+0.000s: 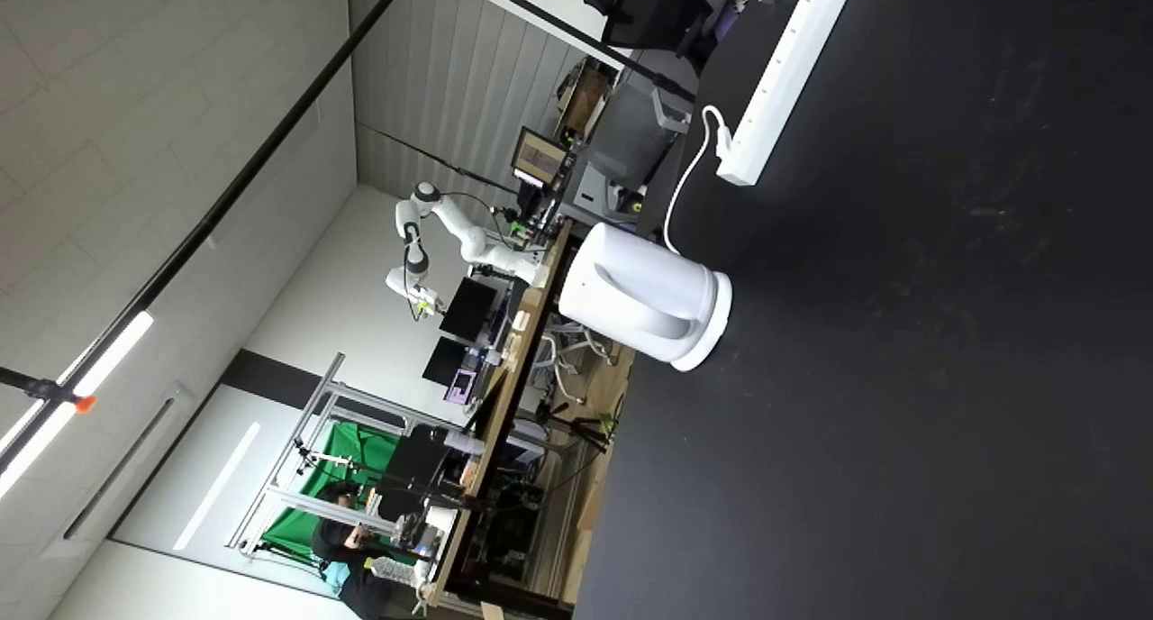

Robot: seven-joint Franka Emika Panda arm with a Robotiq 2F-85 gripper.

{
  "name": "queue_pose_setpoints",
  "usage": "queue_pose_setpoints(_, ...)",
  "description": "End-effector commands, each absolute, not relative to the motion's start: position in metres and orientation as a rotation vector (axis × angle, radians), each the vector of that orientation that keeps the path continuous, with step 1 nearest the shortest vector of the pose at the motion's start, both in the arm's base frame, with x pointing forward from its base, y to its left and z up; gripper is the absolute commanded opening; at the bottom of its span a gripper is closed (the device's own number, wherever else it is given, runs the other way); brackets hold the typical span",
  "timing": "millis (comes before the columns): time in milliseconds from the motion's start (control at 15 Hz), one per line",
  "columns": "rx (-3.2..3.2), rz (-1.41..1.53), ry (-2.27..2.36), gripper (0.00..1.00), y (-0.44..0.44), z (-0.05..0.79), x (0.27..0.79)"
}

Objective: Flick the first switch on the extension cord

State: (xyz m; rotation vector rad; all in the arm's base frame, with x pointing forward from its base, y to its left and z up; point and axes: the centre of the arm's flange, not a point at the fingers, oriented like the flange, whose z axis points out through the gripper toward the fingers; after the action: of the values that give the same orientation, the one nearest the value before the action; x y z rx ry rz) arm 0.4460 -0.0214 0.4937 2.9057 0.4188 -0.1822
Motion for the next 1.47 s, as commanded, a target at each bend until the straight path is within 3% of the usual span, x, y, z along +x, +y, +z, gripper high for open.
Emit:
queue_pose_setpoints(0, 2.885, -0.179, 0.495, 1.00, -0.099, 0.476, 0.444)
queue_pose_setpoints(600, 2.901, -0.315, 1.051, 1.00, -0.295, 0.409, 0.419)
queue_pose_setpoints(667, 2.876, -0.294, 0.940, 1.00, -0.264, 0.412, 0.406)
queue_pose_setpoints(1400, 2.871, -0.286, 1.083, 1.00, -0.274, 0.400, 0.416)
